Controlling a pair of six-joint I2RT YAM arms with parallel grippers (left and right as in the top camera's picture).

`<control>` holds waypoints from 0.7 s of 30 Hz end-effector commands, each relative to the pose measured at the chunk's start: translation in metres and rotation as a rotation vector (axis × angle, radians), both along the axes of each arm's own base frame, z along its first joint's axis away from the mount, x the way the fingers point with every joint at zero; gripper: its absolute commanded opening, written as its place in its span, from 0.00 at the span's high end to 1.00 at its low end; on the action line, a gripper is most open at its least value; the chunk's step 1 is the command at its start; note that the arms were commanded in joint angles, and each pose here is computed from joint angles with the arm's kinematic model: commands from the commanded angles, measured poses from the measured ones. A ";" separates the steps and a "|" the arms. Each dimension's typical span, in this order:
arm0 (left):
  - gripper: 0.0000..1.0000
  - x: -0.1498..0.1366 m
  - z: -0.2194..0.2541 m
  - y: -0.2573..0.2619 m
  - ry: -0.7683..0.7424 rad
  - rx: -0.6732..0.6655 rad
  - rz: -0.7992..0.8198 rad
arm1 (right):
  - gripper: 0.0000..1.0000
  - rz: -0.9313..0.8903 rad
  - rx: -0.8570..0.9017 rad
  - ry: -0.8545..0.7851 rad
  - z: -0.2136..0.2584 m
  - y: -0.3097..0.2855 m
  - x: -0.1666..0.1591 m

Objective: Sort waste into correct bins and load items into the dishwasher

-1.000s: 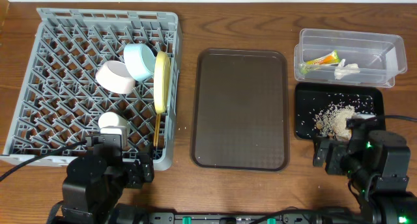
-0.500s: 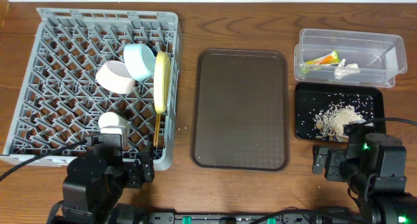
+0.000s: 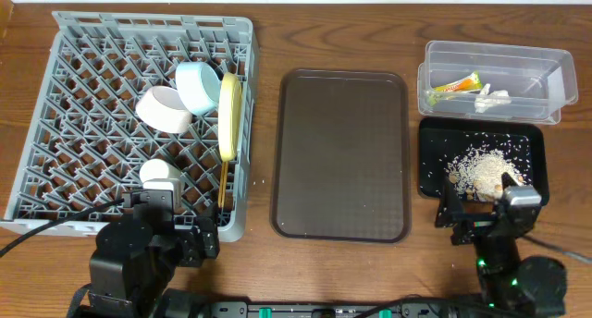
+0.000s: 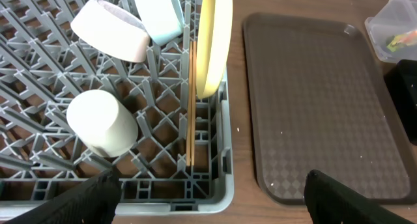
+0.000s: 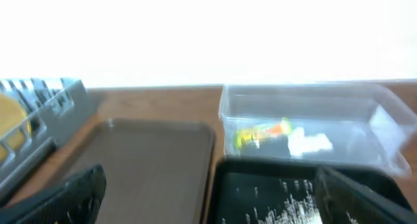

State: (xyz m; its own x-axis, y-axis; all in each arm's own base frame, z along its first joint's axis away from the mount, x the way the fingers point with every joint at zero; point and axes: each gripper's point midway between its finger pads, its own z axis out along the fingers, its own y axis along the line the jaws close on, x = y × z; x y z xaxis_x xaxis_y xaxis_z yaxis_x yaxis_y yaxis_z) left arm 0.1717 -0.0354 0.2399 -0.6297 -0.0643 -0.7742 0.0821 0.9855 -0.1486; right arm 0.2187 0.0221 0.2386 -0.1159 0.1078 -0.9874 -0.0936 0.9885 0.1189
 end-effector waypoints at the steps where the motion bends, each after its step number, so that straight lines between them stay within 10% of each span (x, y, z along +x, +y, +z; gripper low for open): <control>1: 0.09 0.001 -0.001 0.001 0.000 0.013 0.000 | 0.01 0.014 0.000 -0.106 -0.013 0.004 0.008; 21: 0.09 0.001 -0.001 0.001 0.000 0.013 0.000 | 0.01 0.013 -0.008 -0.025 -0.083 0.006 0.026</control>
State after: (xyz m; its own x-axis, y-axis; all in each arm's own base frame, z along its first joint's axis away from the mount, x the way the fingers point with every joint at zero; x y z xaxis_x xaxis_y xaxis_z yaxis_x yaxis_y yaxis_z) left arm 0.1718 -0.0354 0.2400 -0.6294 -0.0644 -0.7744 0.0821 0.9855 -0.1486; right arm 0.2450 0.0278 0.1568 -0.0884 0.1087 -0.9901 -0.1106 0.9868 0.1182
